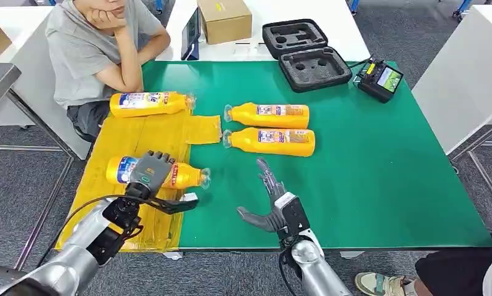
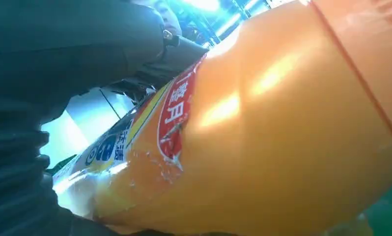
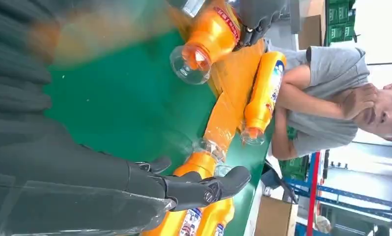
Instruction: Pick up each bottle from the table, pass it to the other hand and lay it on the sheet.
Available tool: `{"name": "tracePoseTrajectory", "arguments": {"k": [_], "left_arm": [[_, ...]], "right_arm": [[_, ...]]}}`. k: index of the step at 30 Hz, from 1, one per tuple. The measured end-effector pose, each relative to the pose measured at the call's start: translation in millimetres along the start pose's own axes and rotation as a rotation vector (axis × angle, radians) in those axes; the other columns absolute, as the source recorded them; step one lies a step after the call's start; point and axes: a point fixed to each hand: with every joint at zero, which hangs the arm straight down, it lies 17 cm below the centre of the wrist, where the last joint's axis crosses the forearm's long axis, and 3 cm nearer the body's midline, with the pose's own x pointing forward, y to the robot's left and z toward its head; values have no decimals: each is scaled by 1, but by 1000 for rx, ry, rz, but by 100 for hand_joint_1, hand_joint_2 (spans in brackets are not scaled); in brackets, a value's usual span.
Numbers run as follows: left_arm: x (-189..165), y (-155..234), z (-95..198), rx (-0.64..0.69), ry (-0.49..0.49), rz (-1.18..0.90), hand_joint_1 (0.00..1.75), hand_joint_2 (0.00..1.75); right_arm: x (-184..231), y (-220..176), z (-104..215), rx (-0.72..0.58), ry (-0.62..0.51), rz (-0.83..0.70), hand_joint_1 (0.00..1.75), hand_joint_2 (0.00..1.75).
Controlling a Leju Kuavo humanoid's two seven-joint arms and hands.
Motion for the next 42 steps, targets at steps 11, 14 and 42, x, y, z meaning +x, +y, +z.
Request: {"name": "tracePoseTrajectory", "arguments": {"k": [11,14,42], "left_arm": [[-6,5,-13,-3,10,17,0,175],[-6,7,-17,-8,8,29,0,175],[17,56,-6,140,-48,126,0,175]], "right_arm": [[-1,-2,1,-10,3,9,0,175],[-2,-3,1,-13,3,11,0,175],[-14,-18,16,-43,35,42,0,175]]}}
